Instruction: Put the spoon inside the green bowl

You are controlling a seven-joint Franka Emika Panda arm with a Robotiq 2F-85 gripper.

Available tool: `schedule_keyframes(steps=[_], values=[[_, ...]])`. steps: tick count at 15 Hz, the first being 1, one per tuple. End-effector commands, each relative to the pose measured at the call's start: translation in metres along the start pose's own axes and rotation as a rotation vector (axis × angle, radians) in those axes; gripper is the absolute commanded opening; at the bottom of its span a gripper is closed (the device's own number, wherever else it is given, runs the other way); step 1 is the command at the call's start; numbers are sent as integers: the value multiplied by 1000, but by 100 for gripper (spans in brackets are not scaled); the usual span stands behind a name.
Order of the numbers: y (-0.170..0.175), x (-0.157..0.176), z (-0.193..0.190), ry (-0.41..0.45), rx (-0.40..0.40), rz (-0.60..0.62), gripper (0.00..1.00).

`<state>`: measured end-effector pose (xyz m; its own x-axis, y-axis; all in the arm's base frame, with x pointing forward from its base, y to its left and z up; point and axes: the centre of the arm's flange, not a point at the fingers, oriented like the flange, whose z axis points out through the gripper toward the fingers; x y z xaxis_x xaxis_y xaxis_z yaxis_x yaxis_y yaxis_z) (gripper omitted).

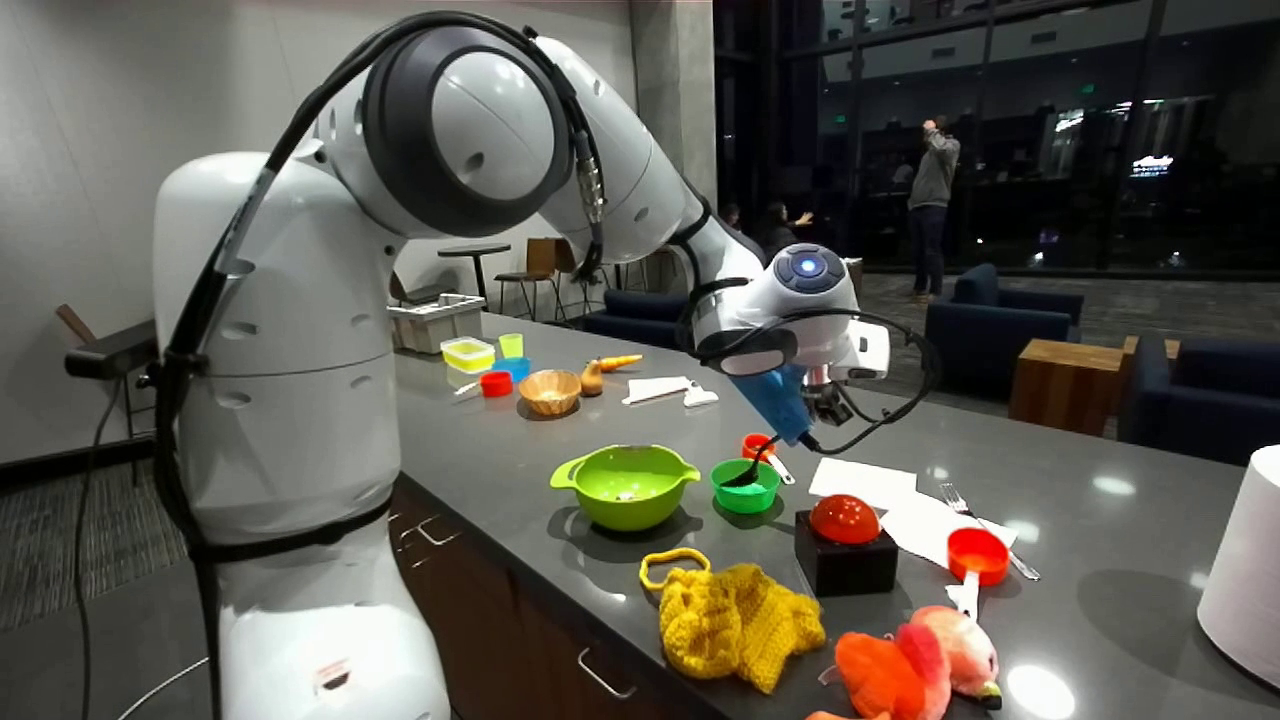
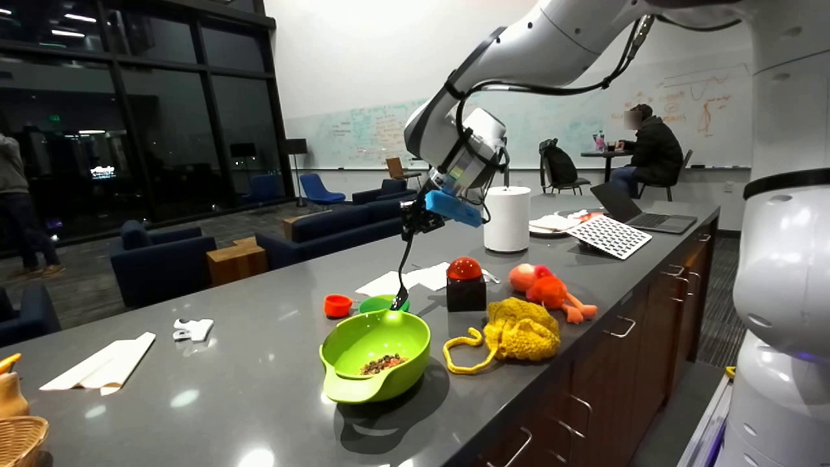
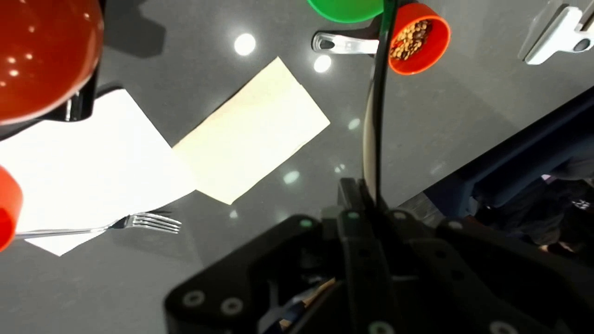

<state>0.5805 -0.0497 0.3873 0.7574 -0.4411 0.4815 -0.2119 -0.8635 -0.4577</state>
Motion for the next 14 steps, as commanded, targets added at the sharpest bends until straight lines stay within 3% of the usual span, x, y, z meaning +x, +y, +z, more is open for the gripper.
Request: schedule_keyframes(steps=[1,9,11,14], values=[[7,-17,-6,14,23,-20,1],[3,-24,7,13,56,-30,1],[1,-25,8,2,48,-38,29],[-1,-30,-3,-6,20,-49,32]])
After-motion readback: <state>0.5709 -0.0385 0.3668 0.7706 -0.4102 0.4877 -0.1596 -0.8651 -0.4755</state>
